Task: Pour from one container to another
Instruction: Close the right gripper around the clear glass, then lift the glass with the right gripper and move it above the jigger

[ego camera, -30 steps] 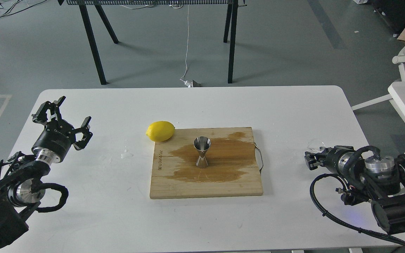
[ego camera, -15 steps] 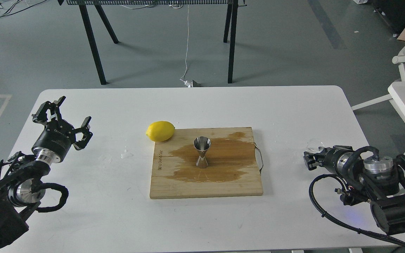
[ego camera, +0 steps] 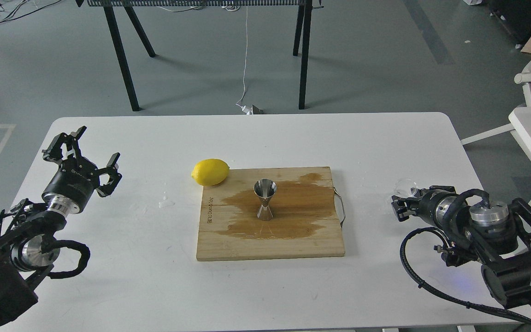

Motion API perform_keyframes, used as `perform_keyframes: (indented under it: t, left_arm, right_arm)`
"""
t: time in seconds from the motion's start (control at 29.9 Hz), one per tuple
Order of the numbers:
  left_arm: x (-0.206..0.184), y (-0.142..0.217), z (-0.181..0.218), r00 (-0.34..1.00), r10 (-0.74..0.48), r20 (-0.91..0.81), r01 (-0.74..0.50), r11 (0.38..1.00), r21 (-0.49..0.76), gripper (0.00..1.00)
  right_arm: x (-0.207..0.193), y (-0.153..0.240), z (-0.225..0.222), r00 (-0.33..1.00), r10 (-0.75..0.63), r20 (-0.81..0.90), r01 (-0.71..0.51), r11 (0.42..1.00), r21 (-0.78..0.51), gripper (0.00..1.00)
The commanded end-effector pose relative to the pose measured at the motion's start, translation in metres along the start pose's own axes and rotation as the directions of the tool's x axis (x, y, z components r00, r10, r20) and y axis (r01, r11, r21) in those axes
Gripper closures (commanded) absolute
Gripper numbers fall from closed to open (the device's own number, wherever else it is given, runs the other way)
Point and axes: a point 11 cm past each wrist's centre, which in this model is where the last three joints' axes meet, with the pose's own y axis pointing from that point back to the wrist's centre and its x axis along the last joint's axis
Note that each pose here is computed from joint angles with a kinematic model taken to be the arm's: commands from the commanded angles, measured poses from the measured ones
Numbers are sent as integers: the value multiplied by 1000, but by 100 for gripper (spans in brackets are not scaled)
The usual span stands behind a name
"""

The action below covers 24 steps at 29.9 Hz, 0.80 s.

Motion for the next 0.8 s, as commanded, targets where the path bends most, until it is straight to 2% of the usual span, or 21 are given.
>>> perform_keyframes:
  t: [0.0,0.4,0.77]
  left_arm:
    - [0,0,0,1000,0,0,0,1000,0,5]
    - [-1,0,-1,1000,-1,-1,1,1000,0,5]
    - [-3,-1,-5,1000,-5,-9,5,1000,4,5]
  right_arm:
    - [-11,4,4,998,-31,-46,32,999,3,57]
    - [-54,11,43,959,-134,-250,129,991,-36,58]
    - [-85,21,90,867,-229,-442,207,973,-98,58]
